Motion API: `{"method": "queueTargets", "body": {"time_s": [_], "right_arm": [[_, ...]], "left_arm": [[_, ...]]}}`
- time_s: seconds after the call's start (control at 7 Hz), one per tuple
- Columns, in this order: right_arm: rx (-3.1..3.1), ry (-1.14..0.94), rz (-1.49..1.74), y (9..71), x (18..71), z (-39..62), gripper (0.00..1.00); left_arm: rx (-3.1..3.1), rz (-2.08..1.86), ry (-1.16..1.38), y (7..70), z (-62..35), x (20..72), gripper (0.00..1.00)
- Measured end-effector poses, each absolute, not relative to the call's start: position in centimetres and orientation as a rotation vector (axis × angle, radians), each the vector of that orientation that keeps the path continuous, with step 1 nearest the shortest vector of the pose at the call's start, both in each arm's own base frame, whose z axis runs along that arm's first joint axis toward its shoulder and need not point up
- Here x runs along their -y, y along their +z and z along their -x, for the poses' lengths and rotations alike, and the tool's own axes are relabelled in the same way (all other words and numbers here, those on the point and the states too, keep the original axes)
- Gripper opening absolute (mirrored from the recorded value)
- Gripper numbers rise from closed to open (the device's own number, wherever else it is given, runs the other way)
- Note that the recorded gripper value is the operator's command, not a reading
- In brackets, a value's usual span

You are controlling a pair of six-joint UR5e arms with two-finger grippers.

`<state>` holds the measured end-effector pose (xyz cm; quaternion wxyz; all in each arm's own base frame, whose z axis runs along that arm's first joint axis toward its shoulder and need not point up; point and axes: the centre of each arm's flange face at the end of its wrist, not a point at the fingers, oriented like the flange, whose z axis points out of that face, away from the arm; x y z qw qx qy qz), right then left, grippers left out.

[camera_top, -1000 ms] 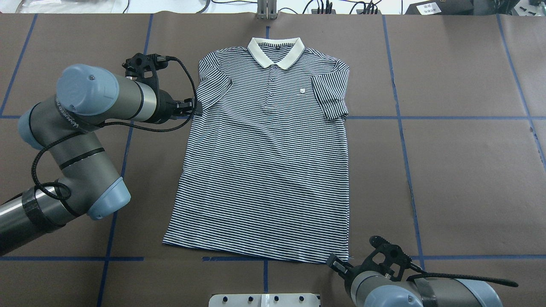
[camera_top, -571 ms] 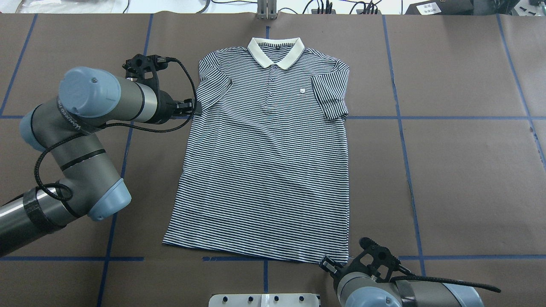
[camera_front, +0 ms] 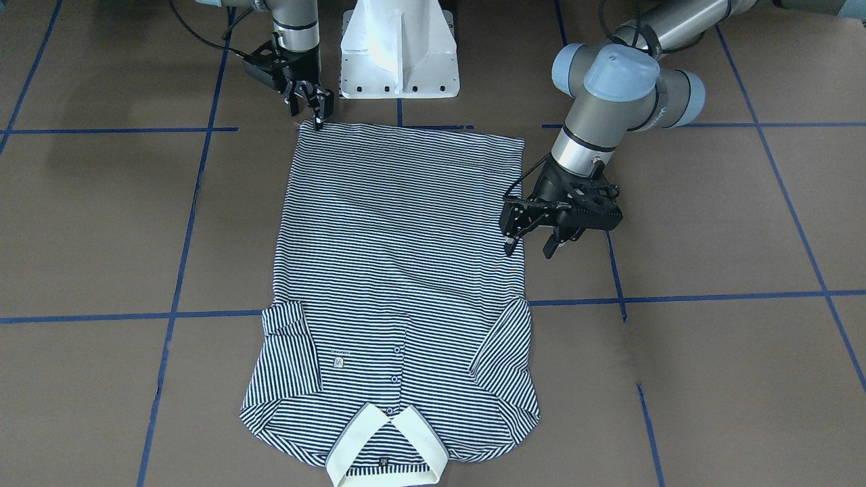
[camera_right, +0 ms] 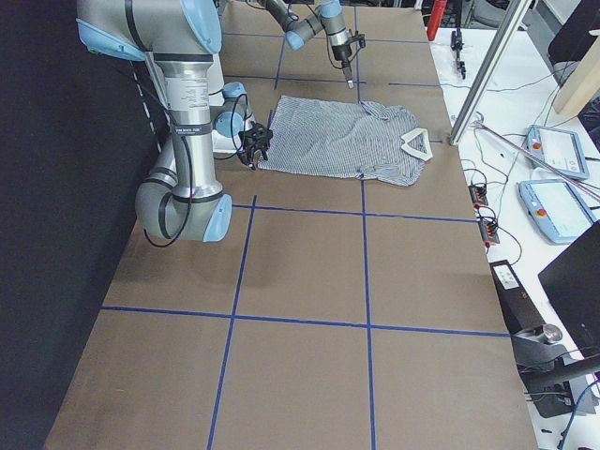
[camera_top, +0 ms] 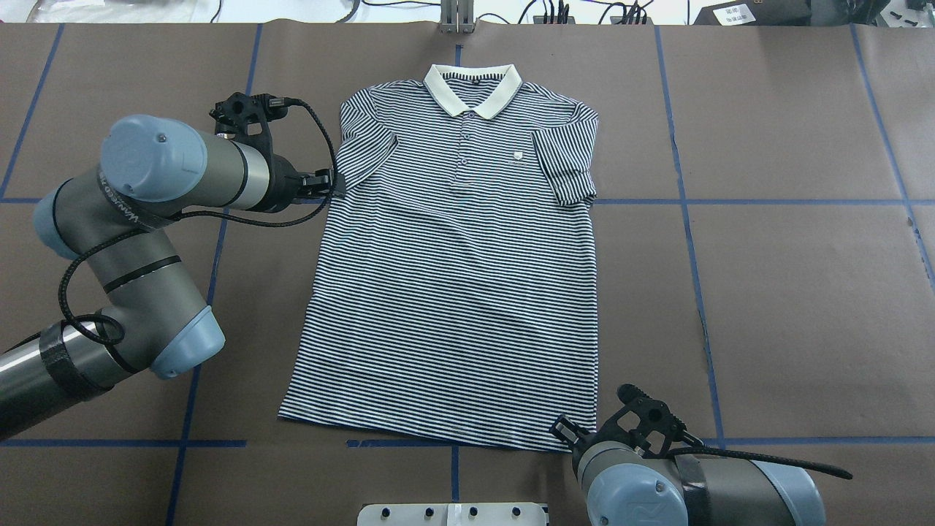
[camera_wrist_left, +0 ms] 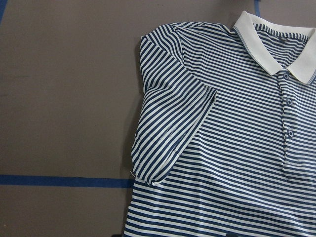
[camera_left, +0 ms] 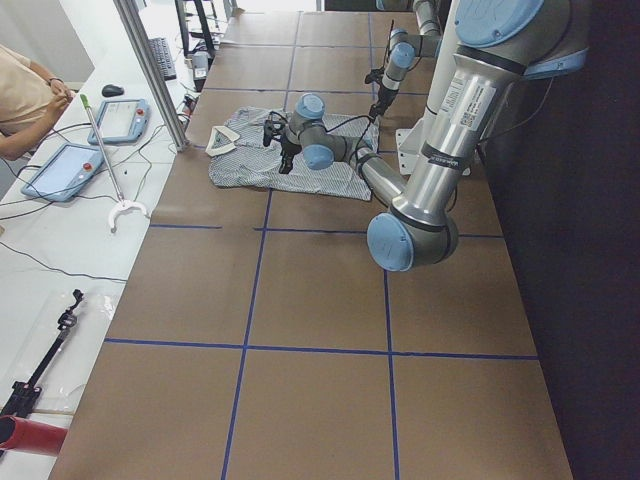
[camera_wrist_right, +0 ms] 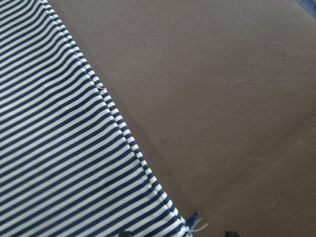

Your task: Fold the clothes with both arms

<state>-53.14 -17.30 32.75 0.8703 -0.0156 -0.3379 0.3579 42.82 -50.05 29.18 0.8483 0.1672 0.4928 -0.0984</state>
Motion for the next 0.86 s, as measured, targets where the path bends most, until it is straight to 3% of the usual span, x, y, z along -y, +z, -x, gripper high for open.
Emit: {"method": "queueTargets", "body": {"time_s": [0.14, 0.86], "right_arm": [[0.708, 0.750, 0.034, 32.62, 17.40, 53.23, 0.00], [0.727, 0.753, 0.044, 31.68, 17.60, 52.84, 0.00]], "left_arm": [[-1.039, -0.352, -0.208, 29.17, -42.81, 50.04, 0.76], [-1.042, -0.344, -0.237, 29.27, -43.17, 49.21, 0.77]]}}
